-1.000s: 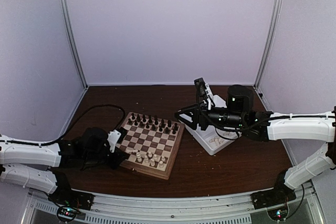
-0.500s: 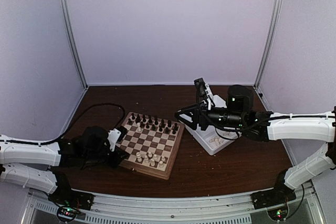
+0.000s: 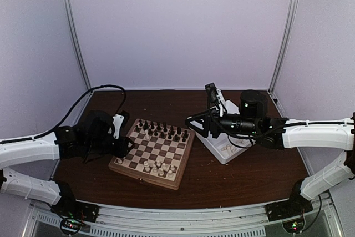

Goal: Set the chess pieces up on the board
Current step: Pick up the chess piece from the chessboard.

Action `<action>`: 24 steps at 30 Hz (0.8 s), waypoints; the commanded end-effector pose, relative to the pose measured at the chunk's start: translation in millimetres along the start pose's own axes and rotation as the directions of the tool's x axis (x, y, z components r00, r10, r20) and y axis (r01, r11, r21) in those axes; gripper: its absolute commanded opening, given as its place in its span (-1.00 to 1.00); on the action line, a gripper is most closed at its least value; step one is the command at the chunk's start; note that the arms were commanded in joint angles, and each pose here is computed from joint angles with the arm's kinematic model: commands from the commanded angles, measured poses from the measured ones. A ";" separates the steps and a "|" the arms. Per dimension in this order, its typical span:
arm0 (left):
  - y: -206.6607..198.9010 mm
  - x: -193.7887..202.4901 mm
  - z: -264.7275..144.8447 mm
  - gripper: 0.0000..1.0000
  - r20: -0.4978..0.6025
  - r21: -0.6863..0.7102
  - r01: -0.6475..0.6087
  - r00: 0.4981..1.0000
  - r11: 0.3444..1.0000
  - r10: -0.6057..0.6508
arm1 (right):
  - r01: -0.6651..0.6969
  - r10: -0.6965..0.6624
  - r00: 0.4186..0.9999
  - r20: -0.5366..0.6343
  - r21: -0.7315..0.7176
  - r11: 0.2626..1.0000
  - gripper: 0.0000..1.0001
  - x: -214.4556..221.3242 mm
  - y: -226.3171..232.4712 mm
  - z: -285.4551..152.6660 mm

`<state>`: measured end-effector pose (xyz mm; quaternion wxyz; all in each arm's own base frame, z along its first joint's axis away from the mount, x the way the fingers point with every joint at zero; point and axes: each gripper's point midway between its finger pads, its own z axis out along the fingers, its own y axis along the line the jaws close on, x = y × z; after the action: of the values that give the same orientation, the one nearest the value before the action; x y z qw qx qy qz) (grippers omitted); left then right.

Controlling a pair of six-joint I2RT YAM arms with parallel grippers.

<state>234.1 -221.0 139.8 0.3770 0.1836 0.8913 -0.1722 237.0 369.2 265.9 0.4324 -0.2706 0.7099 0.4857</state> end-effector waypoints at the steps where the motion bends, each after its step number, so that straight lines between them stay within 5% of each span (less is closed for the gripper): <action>1: 7.6 -18.4 0.0 -0.18 -0.055 -0.084 0.080 0.995 0.993 -0.084 | 0.003 -0.003 1.000 0.015 0.005 1.000 0.24 -6.8 -0.5 -2.0; 10: 5.3 -37.4 30.5 0.01 -0.189 -0.216 0.144 0.964 0.966 -0.186 | 0.004 -0.004 1.000 0.020 0.016 1.000 0.24 -5.5 -2.9 -6.6; 24: 10.1 -48.8 91.7 -0.20 -0.261 -0.335 0.118 0.942 0.935 -0.213 | 0.015 -0.016 0.999 0.032 0.046 0.999 0.24 -5.4 -9.8 -20.9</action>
<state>310.6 -261.4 111.0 0.2393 0.0855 0.9665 -0.0373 237.3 355.0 263.7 0.4375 -0.2638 0.7139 0.4789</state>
